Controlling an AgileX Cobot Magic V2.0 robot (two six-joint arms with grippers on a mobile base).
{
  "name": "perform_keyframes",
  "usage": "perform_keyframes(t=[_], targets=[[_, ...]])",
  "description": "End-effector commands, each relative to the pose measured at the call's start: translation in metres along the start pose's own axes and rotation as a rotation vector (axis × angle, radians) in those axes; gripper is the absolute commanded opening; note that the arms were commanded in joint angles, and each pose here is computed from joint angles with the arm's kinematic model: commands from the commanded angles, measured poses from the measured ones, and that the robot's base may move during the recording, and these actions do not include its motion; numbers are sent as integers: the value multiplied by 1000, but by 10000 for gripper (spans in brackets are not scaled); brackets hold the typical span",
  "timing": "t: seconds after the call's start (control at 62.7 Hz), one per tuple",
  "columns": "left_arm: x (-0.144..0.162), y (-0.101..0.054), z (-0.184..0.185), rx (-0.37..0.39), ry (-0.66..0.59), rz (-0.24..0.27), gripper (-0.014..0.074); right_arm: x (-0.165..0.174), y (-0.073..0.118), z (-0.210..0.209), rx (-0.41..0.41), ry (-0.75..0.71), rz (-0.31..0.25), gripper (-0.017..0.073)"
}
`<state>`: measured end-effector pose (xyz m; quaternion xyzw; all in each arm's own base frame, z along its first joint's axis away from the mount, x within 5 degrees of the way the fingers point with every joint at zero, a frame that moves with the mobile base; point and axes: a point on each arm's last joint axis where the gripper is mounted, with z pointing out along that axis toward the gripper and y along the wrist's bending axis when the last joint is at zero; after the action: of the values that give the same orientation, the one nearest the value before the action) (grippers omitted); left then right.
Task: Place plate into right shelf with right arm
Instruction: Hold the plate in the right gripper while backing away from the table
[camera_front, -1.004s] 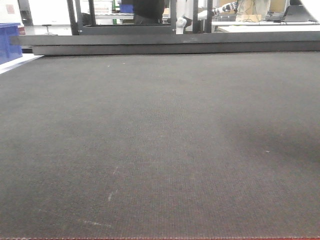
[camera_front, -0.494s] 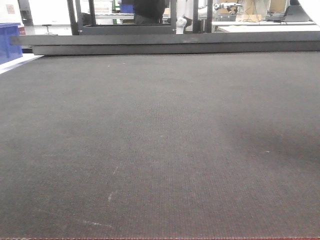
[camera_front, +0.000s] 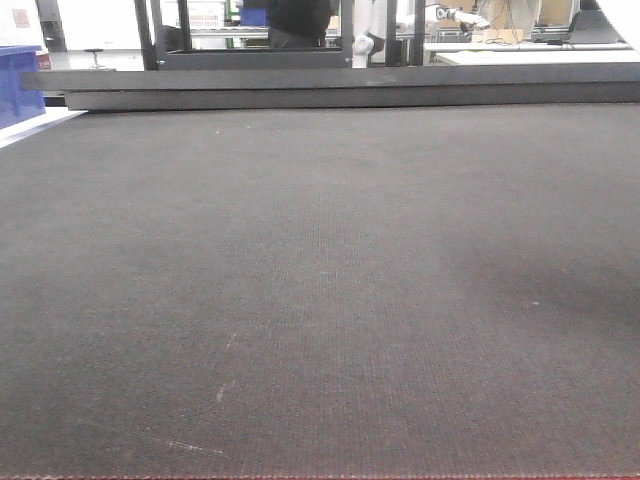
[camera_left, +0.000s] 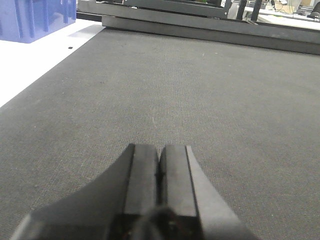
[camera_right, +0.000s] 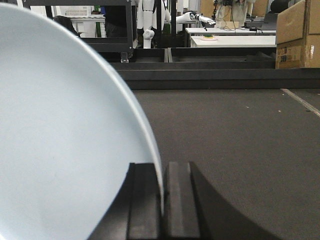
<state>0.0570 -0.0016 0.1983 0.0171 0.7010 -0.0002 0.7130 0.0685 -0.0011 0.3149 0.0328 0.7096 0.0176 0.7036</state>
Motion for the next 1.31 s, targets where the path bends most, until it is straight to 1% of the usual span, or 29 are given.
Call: perform_keyframes(t=[0.0,1.291], targets=[[-5,1,-1,-12,-89,-15,-128,-19,0,-2,4,-129,-3,53],[-5,1,-1,-12,-89,-15,-128,-19,0,-2,4,-128,-3,53]])
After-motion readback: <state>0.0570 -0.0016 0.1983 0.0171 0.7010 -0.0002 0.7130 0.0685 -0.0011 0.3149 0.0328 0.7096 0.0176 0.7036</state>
